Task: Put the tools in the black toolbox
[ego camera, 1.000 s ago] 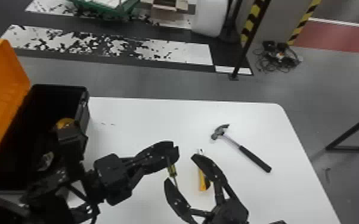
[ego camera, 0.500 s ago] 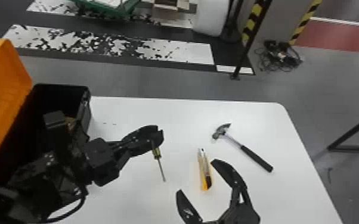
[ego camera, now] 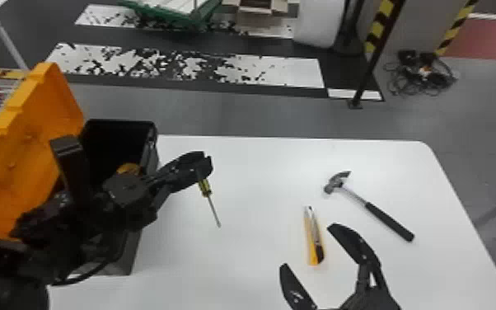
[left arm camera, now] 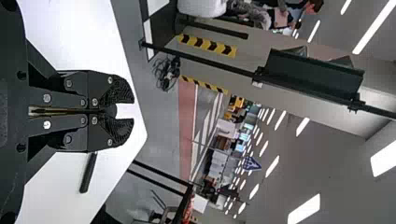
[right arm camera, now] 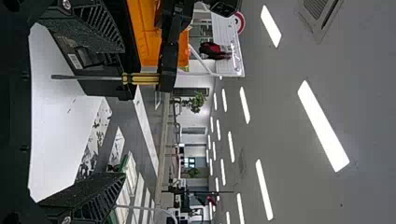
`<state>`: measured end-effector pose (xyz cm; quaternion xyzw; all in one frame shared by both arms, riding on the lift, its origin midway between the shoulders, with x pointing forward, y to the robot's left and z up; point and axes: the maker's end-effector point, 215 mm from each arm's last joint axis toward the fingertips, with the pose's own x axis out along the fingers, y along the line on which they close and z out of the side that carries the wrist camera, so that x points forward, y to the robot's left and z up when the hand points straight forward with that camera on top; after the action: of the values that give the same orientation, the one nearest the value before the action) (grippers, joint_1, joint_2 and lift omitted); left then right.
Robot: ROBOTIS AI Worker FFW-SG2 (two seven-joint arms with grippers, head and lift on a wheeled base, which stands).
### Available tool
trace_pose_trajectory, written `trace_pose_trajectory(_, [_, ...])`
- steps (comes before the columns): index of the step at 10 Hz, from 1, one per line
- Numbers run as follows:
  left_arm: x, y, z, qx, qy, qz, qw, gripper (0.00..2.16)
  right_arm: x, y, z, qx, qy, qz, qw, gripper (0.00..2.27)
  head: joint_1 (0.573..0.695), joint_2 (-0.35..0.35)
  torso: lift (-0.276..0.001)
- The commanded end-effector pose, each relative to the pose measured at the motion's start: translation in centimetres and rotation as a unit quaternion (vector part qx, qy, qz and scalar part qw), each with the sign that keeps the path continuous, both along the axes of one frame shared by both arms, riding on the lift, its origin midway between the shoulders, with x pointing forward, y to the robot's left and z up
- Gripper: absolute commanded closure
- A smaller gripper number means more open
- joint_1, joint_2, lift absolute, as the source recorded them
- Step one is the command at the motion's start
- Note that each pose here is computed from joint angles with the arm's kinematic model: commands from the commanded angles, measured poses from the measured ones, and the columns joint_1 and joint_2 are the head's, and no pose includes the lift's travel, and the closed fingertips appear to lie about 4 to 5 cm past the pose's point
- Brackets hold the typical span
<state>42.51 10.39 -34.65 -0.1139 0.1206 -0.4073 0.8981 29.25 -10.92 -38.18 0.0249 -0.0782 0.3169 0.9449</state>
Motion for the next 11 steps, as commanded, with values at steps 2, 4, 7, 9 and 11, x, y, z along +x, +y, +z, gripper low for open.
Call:
trace_pose_trajectory(2, [1.3, 3.3, 1.8, 0.002, -0.02, 0.038, 0.9991, 1.79, 0.1, -0.2, 0.0, 0.001, 0.001, -0.003, 1.0, 0.06, 0.695, 0.007, -0.039])
trace_pose_trajectory(4, [1.7, 4.2, 3.0, 0.053, -0.056, 0.068, 0.9947, 1.79, 0.1, -0.3, -0.1, 0.0, 0.002, -0.002, 1.0, 0.06, 0.695, 0.034, -0.039])
trace_pose_trajectory(7, [3.2, 8.8, 5.8, 0.046, -0.085, 0.137, 0.9858, 1.79, 0.1, -0.3, -0.1, 0.0, 0.002, -0.003, 1.0, 0.06, 0.695, 0.076, -0.039])
trace_pose_trajectory(9, [4.0, 13.9, 9.0, 0.043, -0.142, 0.222, 0.9637, 1.79, 0.0, -0.3, -0.3, 0.0, 0.004, -0.003, 1.0, 0.06, 0.695, 0.123, -0.039])
trace_pose_trajectory(11, [4.3, 17.5, 7.8, 0.054, -0.136, 0.263, 0.9536, 1.79, 0.1, -0.3, -0.4, 0.0, 0.005, -0.003, 1.0, 0.06, 0.695, 0.202, -0.039])
